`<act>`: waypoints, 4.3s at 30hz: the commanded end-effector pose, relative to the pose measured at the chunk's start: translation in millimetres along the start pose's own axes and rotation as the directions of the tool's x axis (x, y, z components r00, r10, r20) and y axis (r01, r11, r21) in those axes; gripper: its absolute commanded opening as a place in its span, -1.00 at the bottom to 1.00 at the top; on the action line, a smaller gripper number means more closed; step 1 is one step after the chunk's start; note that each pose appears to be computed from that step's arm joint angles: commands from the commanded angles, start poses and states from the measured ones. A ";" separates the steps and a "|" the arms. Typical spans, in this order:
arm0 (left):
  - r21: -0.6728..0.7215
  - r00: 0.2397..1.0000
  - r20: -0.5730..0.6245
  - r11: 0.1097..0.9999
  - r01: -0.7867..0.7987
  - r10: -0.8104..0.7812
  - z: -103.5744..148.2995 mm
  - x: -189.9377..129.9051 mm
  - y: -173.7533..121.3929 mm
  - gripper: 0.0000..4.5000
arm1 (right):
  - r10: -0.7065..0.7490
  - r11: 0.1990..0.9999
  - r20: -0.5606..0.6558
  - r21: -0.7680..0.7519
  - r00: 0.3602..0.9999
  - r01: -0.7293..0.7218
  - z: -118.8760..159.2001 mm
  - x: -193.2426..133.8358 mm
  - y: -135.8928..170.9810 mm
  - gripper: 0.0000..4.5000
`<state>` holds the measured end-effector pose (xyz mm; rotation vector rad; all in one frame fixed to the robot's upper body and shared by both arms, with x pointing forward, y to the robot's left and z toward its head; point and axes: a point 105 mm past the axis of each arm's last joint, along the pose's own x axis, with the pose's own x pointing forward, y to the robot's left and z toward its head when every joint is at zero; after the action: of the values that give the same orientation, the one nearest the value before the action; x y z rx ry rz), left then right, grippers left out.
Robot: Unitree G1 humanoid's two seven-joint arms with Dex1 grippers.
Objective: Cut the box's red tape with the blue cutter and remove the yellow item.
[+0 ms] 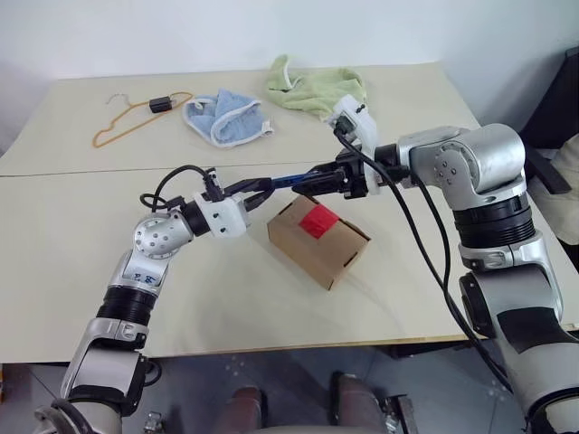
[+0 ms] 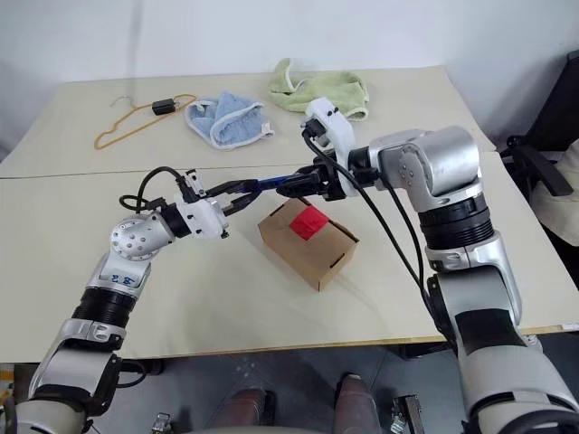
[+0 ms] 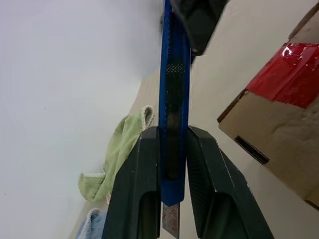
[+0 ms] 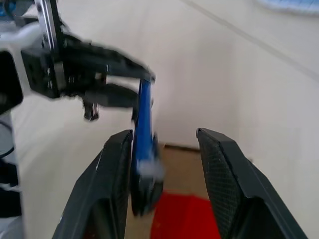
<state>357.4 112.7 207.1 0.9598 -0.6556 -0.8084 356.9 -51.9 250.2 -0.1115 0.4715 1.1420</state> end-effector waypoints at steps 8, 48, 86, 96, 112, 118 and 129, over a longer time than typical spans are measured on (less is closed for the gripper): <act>0.017 0.999 0.037 0.999 -0.037 0.036 6.9 0.6 8.8 -0.82 | 0.047 0.999 0.086 -0.026 0.995 -0.045 27.4 -7.9 12.1 -0.06; -0.183 0.929 -0.344 0.961 -0.209 0.137 -62.1 -67.6 68.2 1.00 | -0.084 0.991 0.170 -0.089 0.982 0.100 36.3 -58.0 13.1 -0.94; -0.757 0.905 0.065 0.570 0.320 -0.421 10.3 43.4 -38.8 -1.00 | -0.339 0.935 0.091 -0.079 0.937 0.346 -19.0 -86.4 4.2 -0.94; -0.747 0.880 0.063 0.563 0.354 -0.470 4.8 45.9 -46.6 -1.00 | -0.332 0.940 0.063 -0.066 0.941 0.336 -28.8 -78.9 -9.0 -0.94; -0.729 0.873 0.073 0.571 0.377 -0.482 5.4 48.9 -49.0 -1.00 | -0.339 0.938 0.004 -0.073 0.941 0.338 -44.2 -80.6 -17.6 -0.94; -0.730 0.872 0.078 0.568 0.380 -0.483 6.4 50.7 -50.2 -1.00 | -0.361 0.930 -0.007 -0.073 0.932 0.360 -46.5 -86.1 -21.7 -0.94; -0.731 0.873 0.081 0.567 0.379 -0.480 6.3 52.6 -50.8 -1.00 | -0.373 0.926 -0.022 -0.070 0.927 0.371 -51.0 -90.4 -25.0 -0.94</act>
<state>365.1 50.2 168.4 0.3803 0.0919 -1.3098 333.0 -147.9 238.9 -0.2437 0.4150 0.8192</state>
